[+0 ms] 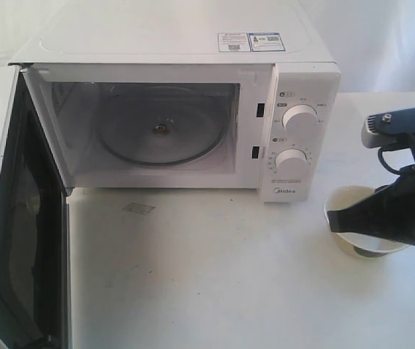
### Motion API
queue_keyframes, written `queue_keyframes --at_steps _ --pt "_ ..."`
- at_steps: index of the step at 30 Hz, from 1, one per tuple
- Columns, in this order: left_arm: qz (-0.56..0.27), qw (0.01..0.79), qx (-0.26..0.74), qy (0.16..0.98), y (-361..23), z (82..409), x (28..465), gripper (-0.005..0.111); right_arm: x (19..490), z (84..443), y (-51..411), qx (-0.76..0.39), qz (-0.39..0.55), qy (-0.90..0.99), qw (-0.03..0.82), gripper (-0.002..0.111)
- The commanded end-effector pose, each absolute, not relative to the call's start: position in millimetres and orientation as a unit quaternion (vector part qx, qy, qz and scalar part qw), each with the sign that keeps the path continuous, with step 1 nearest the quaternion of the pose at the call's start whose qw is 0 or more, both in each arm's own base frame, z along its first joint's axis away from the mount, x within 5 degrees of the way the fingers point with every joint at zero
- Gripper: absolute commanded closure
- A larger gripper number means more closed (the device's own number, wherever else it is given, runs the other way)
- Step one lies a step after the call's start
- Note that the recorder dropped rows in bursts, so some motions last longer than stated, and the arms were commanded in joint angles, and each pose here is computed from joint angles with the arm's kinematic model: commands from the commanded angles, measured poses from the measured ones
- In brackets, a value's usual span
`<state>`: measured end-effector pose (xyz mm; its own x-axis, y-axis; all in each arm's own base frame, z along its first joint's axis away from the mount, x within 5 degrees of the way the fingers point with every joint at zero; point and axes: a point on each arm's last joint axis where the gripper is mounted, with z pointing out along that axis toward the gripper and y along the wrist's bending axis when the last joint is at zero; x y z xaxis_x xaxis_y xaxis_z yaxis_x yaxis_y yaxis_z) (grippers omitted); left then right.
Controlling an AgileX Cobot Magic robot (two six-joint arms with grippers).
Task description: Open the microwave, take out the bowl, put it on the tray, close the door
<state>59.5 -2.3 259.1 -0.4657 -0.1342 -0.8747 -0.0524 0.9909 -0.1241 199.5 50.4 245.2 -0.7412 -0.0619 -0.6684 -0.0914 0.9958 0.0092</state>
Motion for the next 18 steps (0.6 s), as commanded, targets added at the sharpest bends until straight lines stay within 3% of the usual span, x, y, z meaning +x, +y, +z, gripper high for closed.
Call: queue_keyframes --at_steps 1,9,18 --pt "-0.069 0.421 -0.094 0.9 -4 249 66 0.107 201 248 50 -0.067 0.006 0.923 0.379 0.108" --pt "-0.098 0.592 -0.109 0.792 -3 305 78 0.107 200 247 48 -0.072 -0.005 0.926 0.371 0.108" --pt "-0.089 0.552 -0.067 0.826 -7 331 79 0.107 202 249 48 -0.086 -0.01 0.919 0.385 0.108"
